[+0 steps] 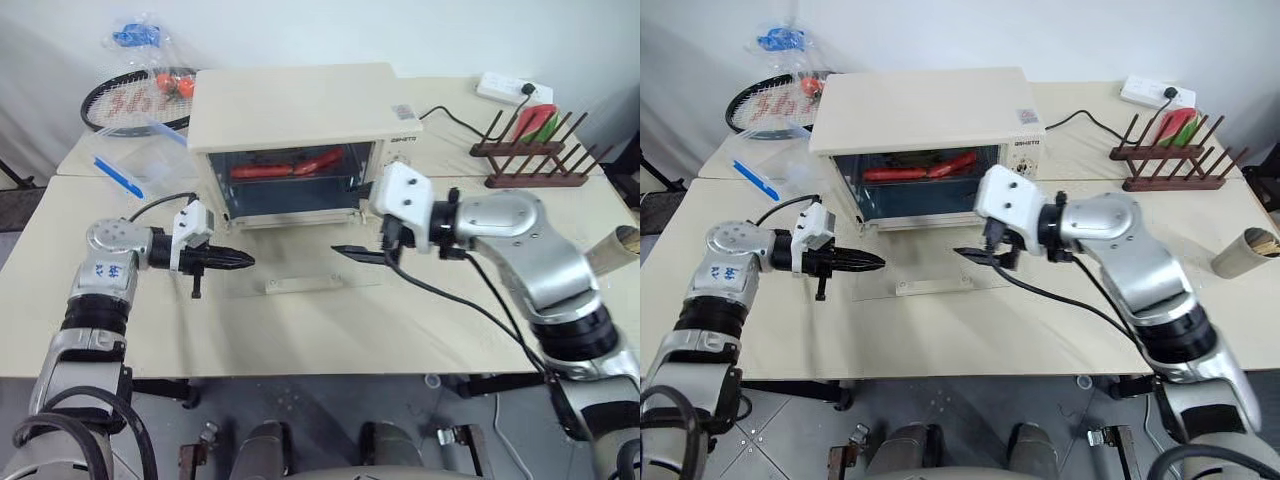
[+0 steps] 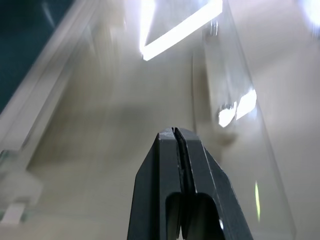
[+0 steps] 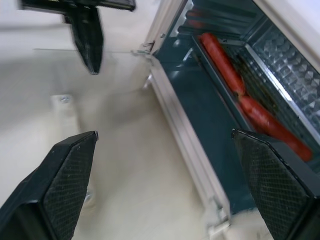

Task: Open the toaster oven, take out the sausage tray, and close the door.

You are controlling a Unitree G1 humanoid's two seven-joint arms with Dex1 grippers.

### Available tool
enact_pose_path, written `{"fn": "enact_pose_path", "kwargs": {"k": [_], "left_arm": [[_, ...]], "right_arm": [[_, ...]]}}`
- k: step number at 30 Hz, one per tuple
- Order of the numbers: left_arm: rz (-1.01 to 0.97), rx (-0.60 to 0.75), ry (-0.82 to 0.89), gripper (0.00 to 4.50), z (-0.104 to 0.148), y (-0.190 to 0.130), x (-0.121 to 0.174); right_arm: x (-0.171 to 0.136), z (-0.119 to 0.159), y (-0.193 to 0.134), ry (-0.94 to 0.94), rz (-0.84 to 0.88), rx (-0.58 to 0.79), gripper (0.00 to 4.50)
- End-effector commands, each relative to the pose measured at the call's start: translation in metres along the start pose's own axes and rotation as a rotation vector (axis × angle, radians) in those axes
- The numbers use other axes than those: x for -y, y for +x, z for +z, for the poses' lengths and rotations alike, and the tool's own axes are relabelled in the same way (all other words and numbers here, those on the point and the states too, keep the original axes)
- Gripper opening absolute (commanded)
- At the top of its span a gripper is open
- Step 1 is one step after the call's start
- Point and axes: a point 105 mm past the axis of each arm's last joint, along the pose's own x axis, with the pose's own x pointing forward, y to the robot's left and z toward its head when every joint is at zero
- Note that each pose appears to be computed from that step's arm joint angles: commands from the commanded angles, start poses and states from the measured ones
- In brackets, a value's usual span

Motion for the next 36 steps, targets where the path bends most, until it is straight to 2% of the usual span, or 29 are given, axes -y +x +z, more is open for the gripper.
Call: {"fn": "enact_pose_path", "kwargs": {"k": [1, 2, 5, 8, 12, 19, 24, 35, 36], "left_arm": [[0.075, 0.182, 0.043, 0.03, 0.029, -0.013, 0.000], [0.125, 0.281, 0.028, 0.03, 0.034, -0.018, 0.004], [0.228, 0.457, -0.009, 0.03, 0.041, -0.034, 0.017], [0.302, 0.535, -0.038, 0.03, 0.041, -0.044, 0.028], [0.375, 0.548, -0.068, 0.03, 0.033, -0.057, 0.042], [0.465, 0.633, -0.089, 0.03, 0.038, -0.074, 0.052], [0.506, 0.603, -0.112, 0.03, 0.030, -0.081, 0.058], [0.540, 0.571, -0.125, 0.03, 0.027, -0.086, 0.057], [0.540, 0.570, -0.125, 0.00, 0.027, -0.085, 0.056]], "right_arm": [[0.010, 0.007, 0.010, -0.115, -0.099, -0.019, 4.50], [0.018, 0.004, 0.021, -0.155, -0.179, -0.065, 4.50], [0.029, -0.002, 0.046, -0.268, -0.296, -0.163, 4.50], [0.041, -0.001, 0.060, -0.368, -0.366, -0.210, 4.50], [0.051, -0.006, 0.077, -0.450, -0.404, -0.277, 4.50], [0.056, -0.012, 0.099, -0.510, -0.422, -0.314, 4.50], [0.048, -0.013, 0.109, -0.584, -0.387, -0.330, 4.50], [0.046, -0.029, 0.117, -0.599, -0.375, -0.393, 4.50], [0.047, -0.029, 0.118, -0.599, -0.373, -0.397, 4.31]]}}
